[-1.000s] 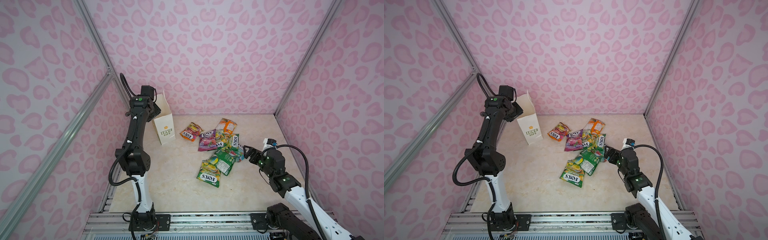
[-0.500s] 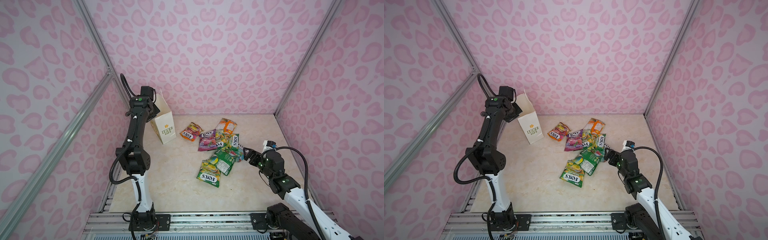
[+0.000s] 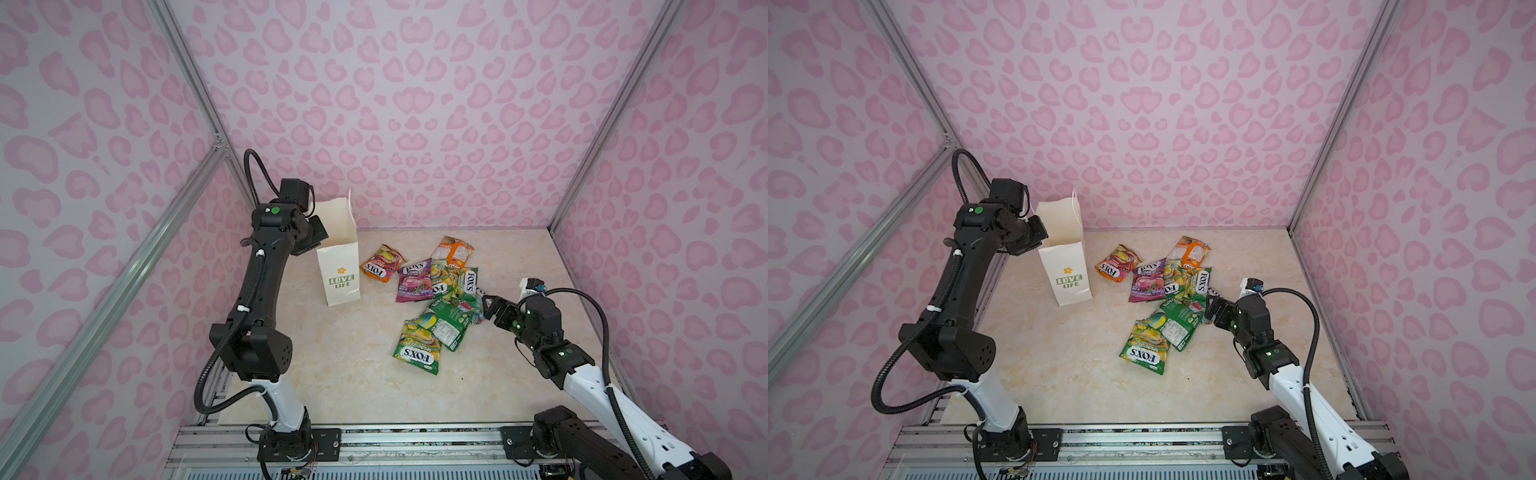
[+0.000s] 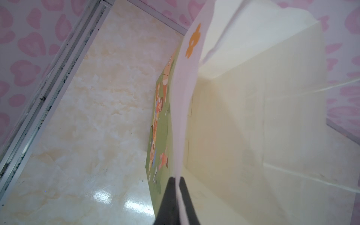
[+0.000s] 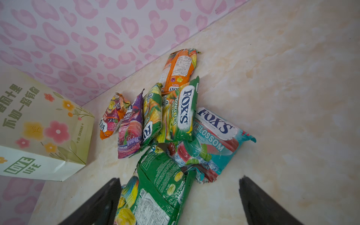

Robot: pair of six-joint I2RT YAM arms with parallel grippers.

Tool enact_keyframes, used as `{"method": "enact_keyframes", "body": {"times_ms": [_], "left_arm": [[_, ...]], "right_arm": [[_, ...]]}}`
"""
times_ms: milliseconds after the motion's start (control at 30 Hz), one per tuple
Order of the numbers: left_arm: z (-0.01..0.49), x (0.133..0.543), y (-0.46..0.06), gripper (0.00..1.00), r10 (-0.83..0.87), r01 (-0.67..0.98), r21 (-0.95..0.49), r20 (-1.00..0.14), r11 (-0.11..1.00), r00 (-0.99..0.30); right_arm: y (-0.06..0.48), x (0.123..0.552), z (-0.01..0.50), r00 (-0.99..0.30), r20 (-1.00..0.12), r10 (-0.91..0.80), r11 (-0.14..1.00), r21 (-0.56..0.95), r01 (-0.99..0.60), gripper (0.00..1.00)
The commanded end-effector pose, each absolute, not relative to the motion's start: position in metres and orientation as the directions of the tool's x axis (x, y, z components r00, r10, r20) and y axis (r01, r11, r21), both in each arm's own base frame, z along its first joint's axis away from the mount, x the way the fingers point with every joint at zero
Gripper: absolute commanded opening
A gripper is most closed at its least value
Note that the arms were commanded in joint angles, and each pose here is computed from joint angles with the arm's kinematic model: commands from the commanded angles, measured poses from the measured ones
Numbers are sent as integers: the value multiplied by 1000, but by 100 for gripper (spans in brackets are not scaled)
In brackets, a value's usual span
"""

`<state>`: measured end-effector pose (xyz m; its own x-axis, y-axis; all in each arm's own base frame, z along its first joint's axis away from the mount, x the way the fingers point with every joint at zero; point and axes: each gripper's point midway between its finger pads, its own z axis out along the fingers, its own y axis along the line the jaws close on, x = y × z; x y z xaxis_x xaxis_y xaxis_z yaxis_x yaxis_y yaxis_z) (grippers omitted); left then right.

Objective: Place the snacks into the paper bag
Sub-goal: Pick up the paper bag from the top-left of the table, then place the paper bag at the middle-left of the table.

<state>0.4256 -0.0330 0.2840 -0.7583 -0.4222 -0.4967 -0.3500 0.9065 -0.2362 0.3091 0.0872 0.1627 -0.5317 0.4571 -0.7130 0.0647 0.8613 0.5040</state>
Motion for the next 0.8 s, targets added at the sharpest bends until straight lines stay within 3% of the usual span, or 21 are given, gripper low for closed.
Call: {"method": "enact_keyframes", "body": {"times_ms": [0, 400, 767], "left_arm": [[284, 401, -40, 3, -367, -280, -241, -517, 929, -773], [258, 312, -84, 3, -332, -106, -426, -500, 898, -800], [229, 309, -85, 3, -316, -85, -424, -511, 902, -799]], "right_arm": [[94, 310, 159, -565, -708, 424, 870, 492, 35, 98], [111, 314, 123, -678, -611, 409, 855, 515, 51, 99], [122, 302, 88, -739, -526, 421, 834, 545, 88, 98]]}}
